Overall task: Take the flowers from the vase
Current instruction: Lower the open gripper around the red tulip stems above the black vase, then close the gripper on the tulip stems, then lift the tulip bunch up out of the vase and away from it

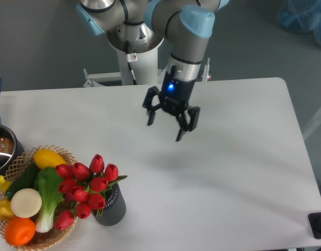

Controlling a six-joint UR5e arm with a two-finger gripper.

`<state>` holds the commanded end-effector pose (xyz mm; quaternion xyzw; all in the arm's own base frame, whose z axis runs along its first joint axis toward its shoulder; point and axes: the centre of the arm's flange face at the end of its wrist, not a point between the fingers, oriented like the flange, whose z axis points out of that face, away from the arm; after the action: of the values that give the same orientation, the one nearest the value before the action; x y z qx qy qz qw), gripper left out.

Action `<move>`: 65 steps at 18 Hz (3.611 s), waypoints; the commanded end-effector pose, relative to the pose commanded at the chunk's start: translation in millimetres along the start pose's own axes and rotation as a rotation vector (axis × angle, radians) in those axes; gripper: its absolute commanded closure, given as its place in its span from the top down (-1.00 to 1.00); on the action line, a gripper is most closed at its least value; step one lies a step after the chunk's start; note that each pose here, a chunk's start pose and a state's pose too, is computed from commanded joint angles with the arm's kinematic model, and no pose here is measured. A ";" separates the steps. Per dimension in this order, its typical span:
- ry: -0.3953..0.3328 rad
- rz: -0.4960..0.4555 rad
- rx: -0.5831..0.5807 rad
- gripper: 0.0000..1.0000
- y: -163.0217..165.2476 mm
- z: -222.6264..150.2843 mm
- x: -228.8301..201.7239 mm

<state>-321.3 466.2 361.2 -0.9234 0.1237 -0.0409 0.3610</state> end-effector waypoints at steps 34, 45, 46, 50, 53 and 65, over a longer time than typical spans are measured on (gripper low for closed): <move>0.185 -0.060 0.211 -0.93 -68.7 75.0 -19.7; 0.196 -0.128 0.362 -0.92 -87.8 16.2 -34.0; 0.196 -0.148 0.382 -0.92 -91.1 7.4 -39.9; 0.179 -0.156 0.446 -0.92 -119.5 -29.0 -58.3; 0.178 -0.182 0.468 -0.91 -127.3 -42.8 -67.6; 0.220 -0.247 0.570 -0.87 -121.1 -81.6 -86.7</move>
<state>-394.4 520.8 504.4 -0.7833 0.0327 -0.2168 0.5817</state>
